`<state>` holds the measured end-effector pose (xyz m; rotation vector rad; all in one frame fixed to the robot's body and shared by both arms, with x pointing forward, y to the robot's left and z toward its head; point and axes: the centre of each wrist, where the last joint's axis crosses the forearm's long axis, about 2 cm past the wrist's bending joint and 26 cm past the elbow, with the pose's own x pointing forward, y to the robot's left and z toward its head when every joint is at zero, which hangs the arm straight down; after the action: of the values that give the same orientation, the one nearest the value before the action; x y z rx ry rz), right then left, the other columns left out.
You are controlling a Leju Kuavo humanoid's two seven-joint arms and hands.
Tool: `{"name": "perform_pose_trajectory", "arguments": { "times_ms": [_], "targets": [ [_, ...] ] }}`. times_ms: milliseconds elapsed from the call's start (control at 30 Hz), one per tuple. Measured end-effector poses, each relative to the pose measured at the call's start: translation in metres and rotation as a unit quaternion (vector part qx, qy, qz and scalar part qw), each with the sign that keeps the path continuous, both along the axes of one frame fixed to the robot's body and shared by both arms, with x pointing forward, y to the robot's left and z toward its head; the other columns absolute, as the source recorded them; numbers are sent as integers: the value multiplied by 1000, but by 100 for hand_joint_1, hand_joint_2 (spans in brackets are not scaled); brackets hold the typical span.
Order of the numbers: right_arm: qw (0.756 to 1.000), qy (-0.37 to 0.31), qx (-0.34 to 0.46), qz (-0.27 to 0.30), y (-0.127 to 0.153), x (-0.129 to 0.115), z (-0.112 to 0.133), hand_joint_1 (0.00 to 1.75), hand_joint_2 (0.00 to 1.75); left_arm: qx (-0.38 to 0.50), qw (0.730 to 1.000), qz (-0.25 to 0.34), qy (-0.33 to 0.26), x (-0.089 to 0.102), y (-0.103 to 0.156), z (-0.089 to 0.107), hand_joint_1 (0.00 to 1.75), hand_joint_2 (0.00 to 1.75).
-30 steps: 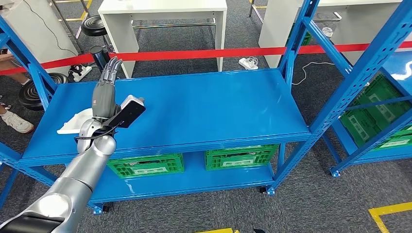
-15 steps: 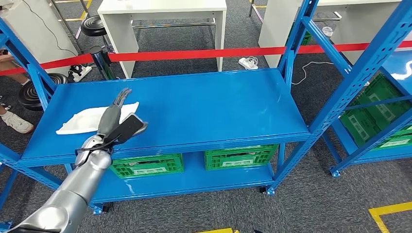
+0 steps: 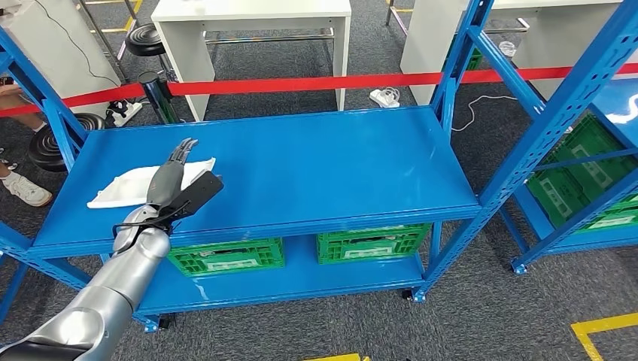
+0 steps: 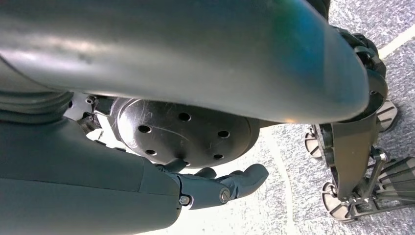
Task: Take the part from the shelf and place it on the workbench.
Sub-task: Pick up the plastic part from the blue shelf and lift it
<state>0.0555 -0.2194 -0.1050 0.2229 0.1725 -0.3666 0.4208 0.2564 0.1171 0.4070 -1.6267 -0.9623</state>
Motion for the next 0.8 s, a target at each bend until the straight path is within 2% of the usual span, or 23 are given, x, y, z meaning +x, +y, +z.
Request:
{"name": "perform_pose_trajectory", "arguments": {
  "times_ms": [400, 533, 800],
  "targets": [
    [1000, 1, -1, 0, 0, 0, 0, 0, 0, 20, 999, 25, 7, -3, 3, -6, 0, 0],
    [1000, -1, 1, 8, 0, 0, 0, 0, 0, 55, 997, 52, 4, -4, 10, -7, 0, 175],
    [1000, -2, 2, 11, 0, 0, 0, 0, 0, 100, 985, 124, 66, -6, 31, -12, 0, 175]
  ]
}}
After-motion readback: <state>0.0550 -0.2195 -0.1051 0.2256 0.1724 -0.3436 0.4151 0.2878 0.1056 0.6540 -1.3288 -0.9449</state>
